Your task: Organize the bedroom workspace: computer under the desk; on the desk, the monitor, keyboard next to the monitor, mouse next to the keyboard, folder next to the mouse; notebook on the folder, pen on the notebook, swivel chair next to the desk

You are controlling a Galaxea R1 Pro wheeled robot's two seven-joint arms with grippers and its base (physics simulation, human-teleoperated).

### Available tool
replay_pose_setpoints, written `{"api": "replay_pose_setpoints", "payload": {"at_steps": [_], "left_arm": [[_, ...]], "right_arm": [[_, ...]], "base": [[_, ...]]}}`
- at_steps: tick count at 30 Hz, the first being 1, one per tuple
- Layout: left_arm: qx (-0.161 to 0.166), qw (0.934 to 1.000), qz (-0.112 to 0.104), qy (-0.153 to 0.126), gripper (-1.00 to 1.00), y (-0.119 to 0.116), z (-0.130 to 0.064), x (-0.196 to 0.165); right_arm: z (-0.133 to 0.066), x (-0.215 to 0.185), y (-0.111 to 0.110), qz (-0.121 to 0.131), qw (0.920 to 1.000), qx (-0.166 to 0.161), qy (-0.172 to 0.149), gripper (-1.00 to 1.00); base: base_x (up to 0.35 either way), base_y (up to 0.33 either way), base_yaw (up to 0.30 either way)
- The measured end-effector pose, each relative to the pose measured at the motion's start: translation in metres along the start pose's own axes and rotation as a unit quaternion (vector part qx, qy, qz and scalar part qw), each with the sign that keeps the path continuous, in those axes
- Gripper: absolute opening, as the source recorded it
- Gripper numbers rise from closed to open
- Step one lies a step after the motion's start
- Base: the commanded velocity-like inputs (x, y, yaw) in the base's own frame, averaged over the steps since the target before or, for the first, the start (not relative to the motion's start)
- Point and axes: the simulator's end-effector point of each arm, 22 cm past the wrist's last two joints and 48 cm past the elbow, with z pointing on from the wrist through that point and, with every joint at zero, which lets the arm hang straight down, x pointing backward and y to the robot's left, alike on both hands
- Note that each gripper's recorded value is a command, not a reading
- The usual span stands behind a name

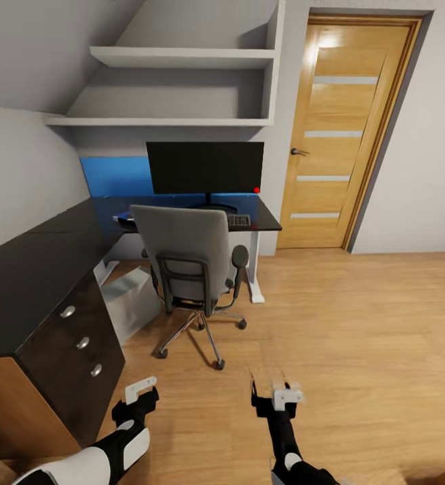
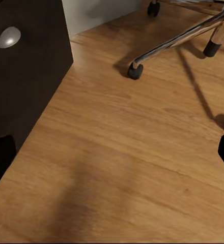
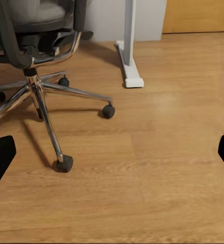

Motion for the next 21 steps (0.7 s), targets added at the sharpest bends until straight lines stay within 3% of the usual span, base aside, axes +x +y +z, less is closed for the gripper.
{"api": "replay_pose_setpoints", "payload": {"at_steps": [3,7,11,15,21], "left_arm": [[-0.002,1.0,0.003,0.007,1.0,0.004,-0.006,0.007],[-0.007,0.9992,0.012,0.038,1.0,0.015,-0.026,0.048],[-0.01,0.9986,0.016,0.05,1.0,0.022,-0.041,0.068],[-0.022,0.9975,0.024,0.063,1.0,0.045,-0.066,0.104],[-0.012,0.9956,0.073,0.057,1.0,0.066,-0.103,0.138]], "right_arm": [[-0.018,0.011,-0.004,0.003,1.0,0.006,0.003,1.0],[-0.05,0.038,-0.014,0.003,0.9996,0.018,0.021,1.0],[-0.065,0.046,-0.025,-0.007,0.9993,0.025,0.028,1.0],[-0.085,0.051,-0.044,-0.016,0.9989,0.038,0.022,1.0],[-0.117,0.054,-0.061,-0.019,0.9986,0.048,0.011,1.0]], "base": [[0.0,0.0,0.0],[0.0,0.0,0.0],[0.0,0.0,0.0],[0.0,0.0,0.0],[0.0,0.0,0.0]]}}
